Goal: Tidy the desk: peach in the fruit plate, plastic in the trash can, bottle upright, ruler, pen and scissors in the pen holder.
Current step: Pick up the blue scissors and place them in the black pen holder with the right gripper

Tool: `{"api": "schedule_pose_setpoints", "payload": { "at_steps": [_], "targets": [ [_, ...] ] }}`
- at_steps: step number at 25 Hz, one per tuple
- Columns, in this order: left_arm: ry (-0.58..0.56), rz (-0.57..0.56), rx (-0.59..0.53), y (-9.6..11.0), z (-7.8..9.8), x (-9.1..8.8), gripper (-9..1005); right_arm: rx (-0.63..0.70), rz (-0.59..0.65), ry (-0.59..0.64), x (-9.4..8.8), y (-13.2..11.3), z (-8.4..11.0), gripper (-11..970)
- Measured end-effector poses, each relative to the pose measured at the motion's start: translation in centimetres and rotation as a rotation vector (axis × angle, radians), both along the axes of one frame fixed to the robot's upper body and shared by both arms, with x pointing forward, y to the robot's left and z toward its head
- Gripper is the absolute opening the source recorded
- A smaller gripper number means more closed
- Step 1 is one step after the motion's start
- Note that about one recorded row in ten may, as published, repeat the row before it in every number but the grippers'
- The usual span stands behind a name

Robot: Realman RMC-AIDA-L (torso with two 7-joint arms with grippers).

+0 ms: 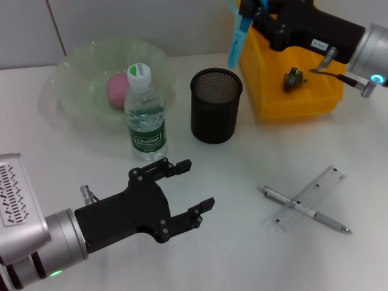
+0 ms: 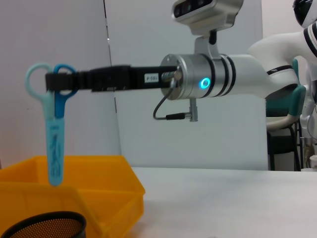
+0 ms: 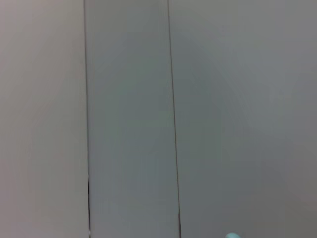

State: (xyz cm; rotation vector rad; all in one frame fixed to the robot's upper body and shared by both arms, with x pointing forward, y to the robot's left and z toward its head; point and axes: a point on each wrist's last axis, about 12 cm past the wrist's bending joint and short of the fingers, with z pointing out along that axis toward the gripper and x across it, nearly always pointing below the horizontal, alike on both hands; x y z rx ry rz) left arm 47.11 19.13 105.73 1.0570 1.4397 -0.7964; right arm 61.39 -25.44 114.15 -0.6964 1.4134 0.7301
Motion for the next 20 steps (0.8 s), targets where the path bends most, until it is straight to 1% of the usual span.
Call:
{"api": "schedule_pose_setpoints", "payload": {
  "at_steps": [7,10,14,20],
  "targets": [
    [0.011,0.002,0.002,0.1,-0.3,0.1,714,-0.096,-0.008,0.016,1.0,1.2,-0.5,81],
    [0.015,0.002,0.005,0.2,-0.4,0.1,714,-0.105,-0.01,0.012,1.1,1.4,-0.5,81],
    [0.021,-0.001,0.01,0.2,-0.6,0.2,714,-0.1,-0.004,0.014,1.2,1.7,-0.6,81],
    [0.015,-0.014,0.014,0.2,-0.9,0.1,714,-0.044,-0.032,-0.012,1.0,1.6,-0.7,82]
  ]
}}
